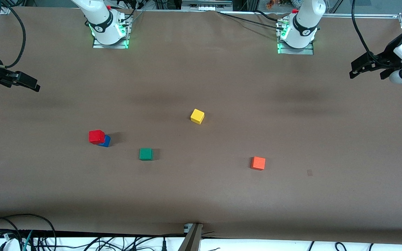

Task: Pass red block to right arm, stack on blue

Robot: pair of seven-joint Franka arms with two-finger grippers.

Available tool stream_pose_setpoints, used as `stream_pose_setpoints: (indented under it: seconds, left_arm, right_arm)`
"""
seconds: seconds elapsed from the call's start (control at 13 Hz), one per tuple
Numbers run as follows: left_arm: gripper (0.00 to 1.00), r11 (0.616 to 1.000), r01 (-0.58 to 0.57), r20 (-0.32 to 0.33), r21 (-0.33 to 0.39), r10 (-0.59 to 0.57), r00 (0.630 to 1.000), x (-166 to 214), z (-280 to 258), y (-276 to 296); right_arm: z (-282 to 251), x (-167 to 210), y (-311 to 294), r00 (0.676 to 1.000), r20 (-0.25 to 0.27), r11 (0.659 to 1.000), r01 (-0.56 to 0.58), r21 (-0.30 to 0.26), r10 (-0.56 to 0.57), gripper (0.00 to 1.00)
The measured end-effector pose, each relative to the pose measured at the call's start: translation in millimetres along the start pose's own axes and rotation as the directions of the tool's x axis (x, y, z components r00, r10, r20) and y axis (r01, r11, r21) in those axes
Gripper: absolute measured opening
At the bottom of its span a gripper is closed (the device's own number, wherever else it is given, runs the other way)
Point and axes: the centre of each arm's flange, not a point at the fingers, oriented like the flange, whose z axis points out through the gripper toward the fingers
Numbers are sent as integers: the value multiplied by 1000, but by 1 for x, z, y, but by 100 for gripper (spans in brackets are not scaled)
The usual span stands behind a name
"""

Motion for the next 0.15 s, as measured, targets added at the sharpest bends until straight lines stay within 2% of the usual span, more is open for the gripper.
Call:
stream_pose_setpoints:
  seconds: [0.15]
  left_arm:
    - [100,1000,4,-24,-2,-4,1000,0,-12,-2]
  right_arm:
    - [2,-2,-7,1000,13,1000,14,-2,-14,100]
